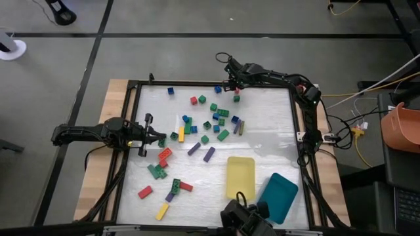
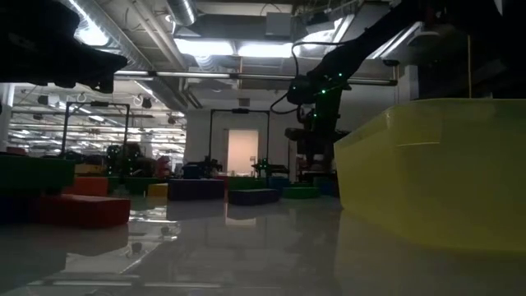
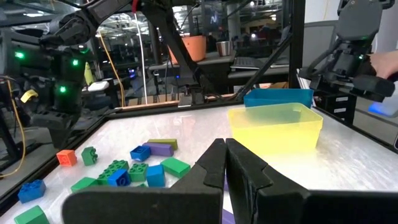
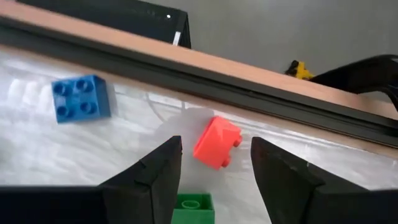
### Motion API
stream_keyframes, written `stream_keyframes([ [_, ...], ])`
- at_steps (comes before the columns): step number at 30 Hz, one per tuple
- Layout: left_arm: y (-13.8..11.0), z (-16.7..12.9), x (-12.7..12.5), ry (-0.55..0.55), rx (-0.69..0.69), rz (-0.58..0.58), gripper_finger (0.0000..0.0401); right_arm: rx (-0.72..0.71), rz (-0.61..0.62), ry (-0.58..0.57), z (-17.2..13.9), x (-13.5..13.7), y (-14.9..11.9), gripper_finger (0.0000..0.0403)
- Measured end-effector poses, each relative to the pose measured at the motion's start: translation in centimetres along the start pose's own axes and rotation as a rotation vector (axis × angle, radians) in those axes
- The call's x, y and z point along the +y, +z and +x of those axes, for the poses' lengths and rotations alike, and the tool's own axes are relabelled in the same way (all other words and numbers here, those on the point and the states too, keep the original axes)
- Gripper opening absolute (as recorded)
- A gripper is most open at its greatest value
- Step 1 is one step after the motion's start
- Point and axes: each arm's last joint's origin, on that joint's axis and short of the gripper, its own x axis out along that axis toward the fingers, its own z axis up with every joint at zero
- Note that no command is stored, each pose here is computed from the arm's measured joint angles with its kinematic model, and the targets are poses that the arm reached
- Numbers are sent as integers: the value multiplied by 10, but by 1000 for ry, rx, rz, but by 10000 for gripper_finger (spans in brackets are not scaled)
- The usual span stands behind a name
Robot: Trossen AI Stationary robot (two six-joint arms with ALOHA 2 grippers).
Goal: Sort blocks by size
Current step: Put the small orange game piece into the blue bin
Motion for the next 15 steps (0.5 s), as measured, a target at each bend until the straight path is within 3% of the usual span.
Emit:
stream_keyframes([
  [15, 0, 0, 0, 0, 0, 0, 0, -15, 54, 8, 0, 1, 1, 193],
])
